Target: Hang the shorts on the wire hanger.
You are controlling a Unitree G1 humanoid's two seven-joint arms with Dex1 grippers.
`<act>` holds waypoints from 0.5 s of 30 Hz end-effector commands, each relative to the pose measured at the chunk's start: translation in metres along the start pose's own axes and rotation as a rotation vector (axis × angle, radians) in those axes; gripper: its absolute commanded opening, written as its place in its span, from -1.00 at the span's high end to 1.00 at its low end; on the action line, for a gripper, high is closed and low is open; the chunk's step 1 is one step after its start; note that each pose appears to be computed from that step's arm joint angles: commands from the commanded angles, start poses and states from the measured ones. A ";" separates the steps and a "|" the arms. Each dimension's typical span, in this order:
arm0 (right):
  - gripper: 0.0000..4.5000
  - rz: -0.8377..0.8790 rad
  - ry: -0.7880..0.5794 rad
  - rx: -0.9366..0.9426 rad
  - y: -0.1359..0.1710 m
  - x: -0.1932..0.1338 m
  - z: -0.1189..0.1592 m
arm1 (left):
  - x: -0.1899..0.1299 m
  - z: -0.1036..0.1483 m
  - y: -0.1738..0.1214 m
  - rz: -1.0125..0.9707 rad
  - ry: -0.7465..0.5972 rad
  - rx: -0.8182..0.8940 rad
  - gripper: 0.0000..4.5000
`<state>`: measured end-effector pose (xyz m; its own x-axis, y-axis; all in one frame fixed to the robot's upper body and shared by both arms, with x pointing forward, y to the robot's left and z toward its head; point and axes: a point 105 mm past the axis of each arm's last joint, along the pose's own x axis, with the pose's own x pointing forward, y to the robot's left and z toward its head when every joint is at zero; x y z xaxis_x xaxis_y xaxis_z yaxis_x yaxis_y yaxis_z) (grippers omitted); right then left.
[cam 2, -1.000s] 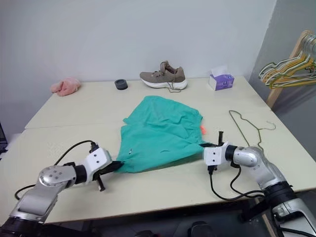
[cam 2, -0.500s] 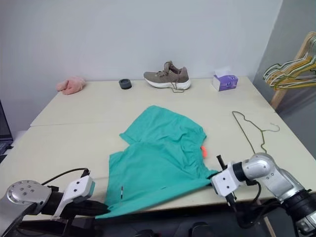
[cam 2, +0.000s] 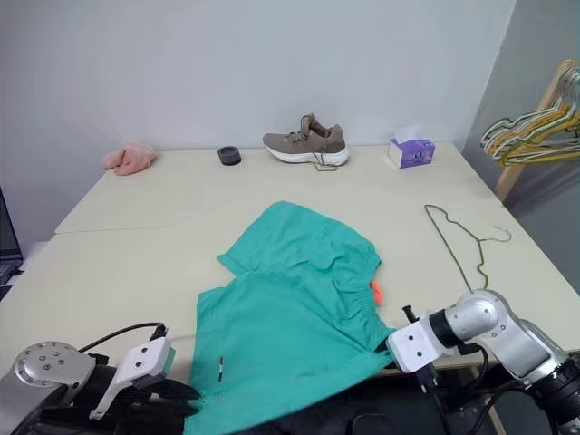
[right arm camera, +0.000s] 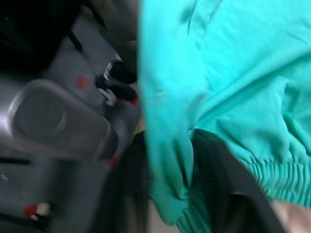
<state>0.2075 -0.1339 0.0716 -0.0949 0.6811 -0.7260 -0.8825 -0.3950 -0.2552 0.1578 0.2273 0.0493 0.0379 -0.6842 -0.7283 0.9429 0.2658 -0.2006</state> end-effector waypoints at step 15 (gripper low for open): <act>-0.56 -1.151 -0.125 0.813 -0.083 -0.118 -0.069 | -0.019 0.132 0.078 0.376 -0.534 0.119 -0.52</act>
<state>0.3115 -0.1933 0.1345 0.7295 0.6227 -0.2831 -0.6737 0.7257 -0.1396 0.2638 0.1752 0.1262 0.4593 -0.8278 -0.3223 0.8812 0.4704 0.0477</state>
